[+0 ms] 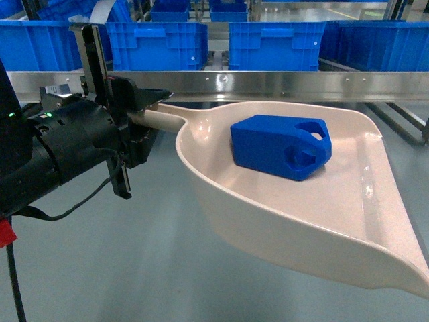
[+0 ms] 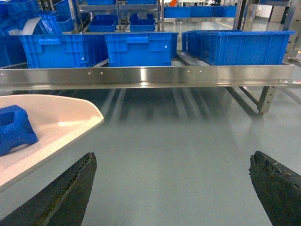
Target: Place part in tray to right shelf
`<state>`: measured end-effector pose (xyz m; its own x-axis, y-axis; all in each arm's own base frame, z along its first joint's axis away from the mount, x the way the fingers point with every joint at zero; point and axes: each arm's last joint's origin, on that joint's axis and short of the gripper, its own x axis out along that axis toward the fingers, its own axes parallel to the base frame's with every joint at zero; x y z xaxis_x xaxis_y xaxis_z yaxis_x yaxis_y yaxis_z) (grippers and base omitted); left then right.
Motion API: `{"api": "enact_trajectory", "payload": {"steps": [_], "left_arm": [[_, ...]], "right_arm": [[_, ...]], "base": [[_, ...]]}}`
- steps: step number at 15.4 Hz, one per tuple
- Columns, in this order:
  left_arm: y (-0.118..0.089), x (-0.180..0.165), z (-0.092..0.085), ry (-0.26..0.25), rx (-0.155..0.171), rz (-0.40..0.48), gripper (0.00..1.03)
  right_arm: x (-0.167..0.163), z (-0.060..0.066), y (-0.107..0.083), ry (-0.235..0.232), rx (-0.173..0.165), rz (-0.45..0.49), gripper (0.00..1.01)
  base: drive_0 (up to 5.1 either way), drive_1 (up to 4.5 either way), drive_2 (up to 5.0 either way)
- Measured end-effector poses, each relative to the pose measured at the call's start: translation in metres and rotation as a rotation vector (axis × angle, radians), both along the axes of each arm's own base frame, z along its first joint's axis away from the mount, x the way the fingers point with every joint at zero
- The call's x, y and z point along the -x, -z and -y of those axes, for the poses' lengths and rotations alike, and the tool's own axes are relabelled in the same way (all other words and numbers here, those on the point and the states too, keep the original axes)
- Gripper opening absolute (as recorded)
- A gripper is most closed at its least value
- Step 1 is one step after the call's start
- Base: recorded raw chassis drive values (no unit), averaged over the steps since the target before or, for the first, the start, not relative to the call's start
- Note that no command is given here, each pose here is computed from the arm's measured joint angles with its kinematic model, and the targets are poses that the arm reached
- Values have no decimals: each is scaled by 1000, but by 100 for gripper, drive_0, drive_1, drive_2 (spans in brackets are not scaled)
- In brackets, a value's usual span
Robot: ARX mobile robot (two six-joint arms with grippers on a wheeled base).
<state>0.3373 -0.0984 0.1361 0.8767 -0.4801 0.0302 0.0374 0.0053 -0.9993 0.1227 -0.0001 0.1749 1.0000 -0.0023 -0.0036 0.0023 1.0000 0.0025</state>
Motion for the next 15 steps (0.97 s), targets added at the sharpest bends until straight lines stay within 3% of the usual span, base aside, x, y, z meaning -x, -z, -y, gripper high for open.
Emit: {"api": "enact_trajectory", "payload": {"steps": [15], "left_arm": [[1, -1, -2, -8, -1, -5, 13]], "right_arm": [[0, 0, 0, -1, 0, 0, 98]], "base": [[2, 395, -391]]}}
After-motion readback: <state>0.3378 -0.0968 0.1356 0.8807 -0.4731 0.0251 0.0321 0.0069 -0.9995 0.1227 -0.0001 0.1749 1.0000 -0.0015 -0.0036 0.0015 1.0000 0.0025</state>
